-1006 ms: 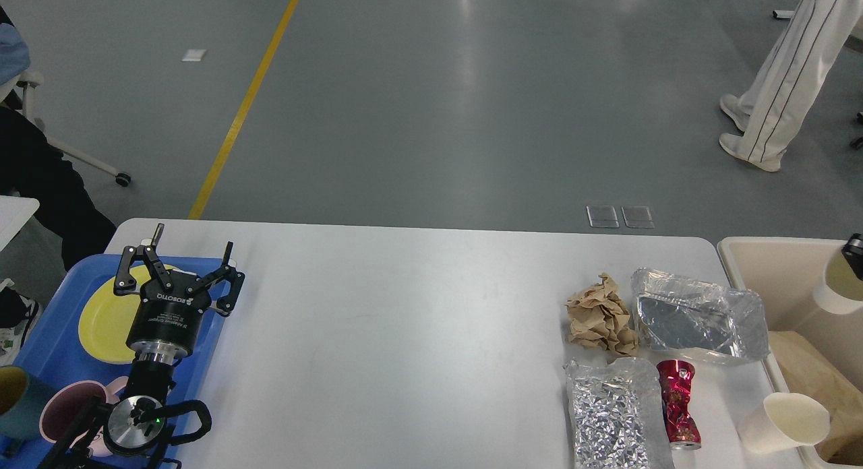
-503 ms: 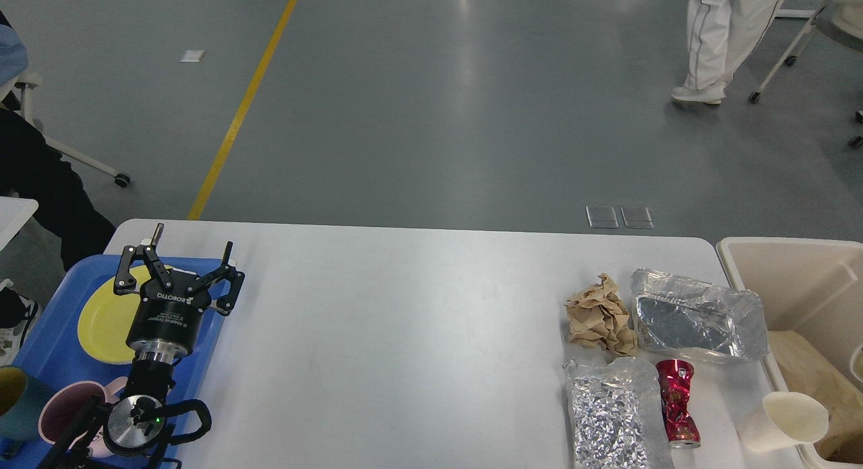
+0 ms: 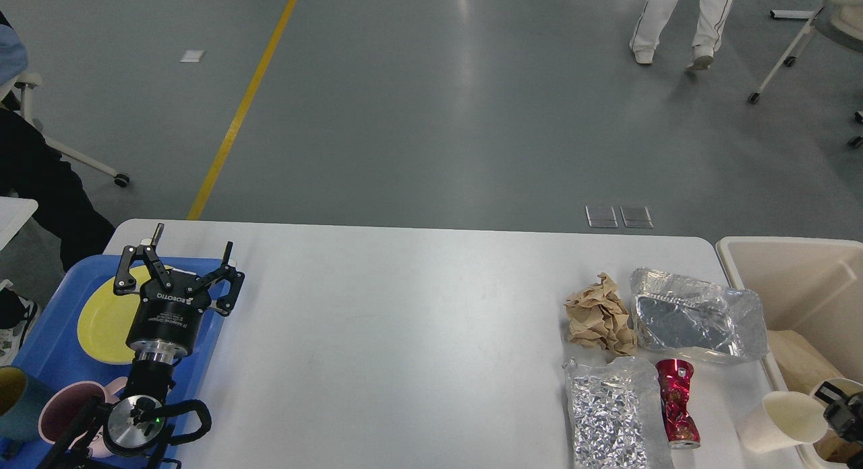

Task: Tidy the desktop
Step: 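Release the cup into the bin and hold the right gripper there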

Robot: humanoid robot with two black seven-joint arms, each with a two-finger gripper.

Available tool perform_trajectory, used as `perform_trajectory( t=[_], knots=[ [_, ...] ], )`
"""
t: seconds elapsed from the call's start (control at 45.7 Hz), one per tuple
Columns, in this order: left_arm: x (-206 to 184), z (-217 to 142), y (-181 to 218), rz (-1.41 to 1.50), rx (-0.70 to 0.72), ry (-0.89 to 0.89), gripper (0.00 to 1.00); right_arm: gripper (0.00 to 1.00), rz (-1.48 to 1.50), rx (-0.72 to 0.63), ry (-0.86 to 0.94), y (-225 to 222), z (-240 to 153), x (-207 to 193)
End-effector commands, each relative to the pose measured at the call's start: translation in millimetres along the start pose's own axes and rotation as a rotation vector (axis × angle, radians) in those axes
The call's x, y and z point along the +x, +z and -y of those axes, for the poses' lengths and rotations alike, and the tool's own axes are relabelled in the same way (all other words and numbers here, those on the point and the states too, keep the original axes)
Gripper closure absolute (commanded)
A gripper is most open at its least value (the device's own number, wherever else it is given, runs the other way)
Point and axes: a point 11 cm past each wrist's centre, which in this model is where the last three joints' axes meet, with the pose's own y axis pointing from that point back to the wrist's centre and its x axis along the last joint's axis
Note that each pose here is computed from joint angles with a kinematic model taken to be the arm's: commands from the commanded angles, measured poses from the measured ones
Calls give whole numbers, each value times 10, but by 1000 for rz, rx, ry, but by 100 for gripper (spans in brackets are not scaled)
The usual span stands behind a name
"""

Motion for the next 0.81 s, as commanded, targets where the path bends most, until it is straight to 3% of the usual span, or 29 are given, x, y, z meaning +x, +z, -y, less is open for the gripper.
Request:
perform_trajectory(
  t=[0.0,0.066,0.087,0.416,0.787],
  knots=[
    [2,-2,-1,0,0,1,4,40,7,3,41,-1,-2,63],
    [2,-2,-1,0,0,1,4,5,16,5,98,-4,-5,113],
    [1,-3,-5,0,2,0,4,0,19,7,109,-16,-8,121],
    [-3,4,2,0,-1,-1,4,0,30,11,122,-24,-20,179],
    [2,-2,1,0,-1,1,4,0,-9,55,114,-280,-331,983]
  ],
)
